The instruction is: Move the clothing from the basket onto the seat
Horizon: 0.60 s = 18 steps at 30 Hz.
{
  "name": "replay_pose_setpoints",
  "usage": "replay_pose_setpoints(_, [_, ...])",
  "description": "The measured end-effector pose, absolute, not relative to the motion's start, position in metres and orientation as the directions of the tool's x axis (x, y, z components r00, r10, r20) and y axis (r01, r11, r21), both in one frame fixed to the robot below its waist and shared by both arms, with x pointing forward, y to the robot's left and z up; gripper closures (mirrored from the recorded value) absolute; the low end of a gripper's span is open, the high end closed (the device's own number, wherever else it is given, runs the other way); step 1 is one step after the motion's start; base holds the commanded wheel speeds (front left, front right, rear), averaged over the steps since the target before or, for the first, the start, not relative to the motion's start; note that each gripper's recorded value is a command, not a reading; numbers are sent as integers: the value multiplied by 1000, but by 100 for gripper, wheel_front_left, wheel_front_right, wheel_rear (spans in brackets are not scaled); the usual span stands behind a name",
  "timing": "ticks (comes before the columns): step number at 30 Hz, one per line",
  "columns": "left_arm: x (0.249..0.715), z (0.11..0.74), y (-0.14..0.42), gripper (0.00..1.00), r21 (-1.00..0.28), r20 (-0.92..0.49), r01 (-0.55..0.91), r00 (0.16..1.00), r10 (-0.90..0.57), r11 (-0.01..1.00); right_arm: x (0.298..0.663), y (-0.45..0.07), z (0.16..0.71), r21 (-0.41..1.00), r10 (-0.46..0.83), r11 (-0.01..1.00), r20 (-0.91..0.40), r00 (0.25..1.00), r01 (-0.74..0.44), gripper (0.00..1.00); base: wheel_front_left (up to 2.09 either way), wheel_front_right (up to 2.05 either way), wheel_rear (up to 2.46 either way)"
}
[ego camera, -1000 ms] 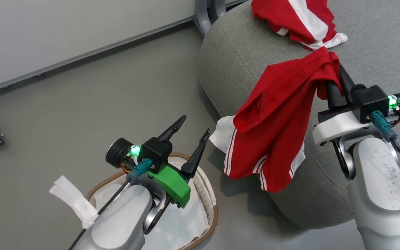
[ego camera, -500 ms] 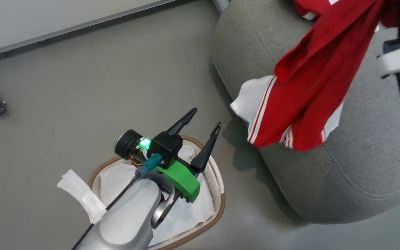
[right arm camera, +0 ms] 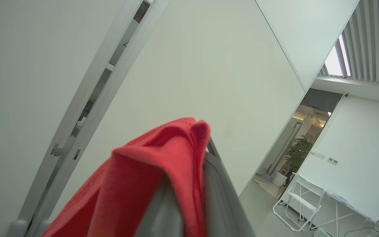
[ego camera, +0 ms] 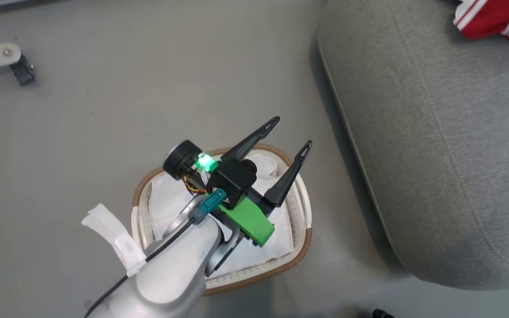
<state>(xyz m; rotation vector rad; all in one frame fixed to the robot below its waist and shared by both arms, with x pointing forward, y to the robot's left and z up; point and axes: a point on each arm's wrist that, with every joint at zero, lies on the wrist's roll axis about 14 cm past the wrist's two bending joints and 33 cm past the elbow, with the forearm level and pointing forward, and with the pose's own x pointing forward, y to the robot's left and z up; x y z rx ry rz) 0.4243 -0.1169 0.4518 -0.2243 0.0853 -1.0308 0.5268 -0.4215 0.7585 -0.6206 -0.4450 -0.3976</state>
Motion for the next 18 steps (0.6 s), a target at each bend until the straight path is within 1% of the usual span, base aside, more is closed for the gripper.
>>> replay_pose_setpoints(2, [430, 445, -114, 0, -211, 27, 841, 515, -857, 499, 536, -433, 739, -456, -259, 747, 472, 843, 484, 100, 0, 0, 0])
replay_pose_setpoints(5, [435, 432, -111, 0, -222, 14, 836, 517, -856, 501, 550, -448, 693, -445, -319, 758, 386, 866, 478, 100, 0, 0, 0])
replay_pose_setpoints(7, [438, 421, -108, 0, -229, -1, 833, 517, -856, 503, 558, -456, 644, -436, -364, 773, 292, 884, 462, 100, 0, 0, 0])
replay_pose_setpoints(8, [442, 410, -104, 0, -238, -22, 826, 522, -853, 512, 561, -460, 601, -417, -403, 787, 210, 891, 454, 100, 0, 0, 0])
replay_pose_setpoints(9, [444, 404, -102, 0, -242, -31, 822, 524, -851, 515, 561, -461, 579, -415, -418, 792, 165, 893, 447, 100, 0, 0, 0])
replay_pose_setpoints(13, [445, 382, -96, 0, -270, -68, 806, 529, -846, 526, 567, -452, 521, -399, -435, 814, 63, 898, 422, 100, 0, 0, 0])
replay_pose_setpoints(16, [445, 367, -91, 0, -282, -98, 796, 531, -842, 535, 564, -445, 483, -394, -439, 827, -8, 898, 401, 100, 0, 0, 0])
replay_pose_setpoints(18, [445, 361, -89, 0, -286, -111, 794, 529, -841, 537, 561, -441, 468, -394, -440, 832, -38, 897, 391, 100, 0, 0, 0])
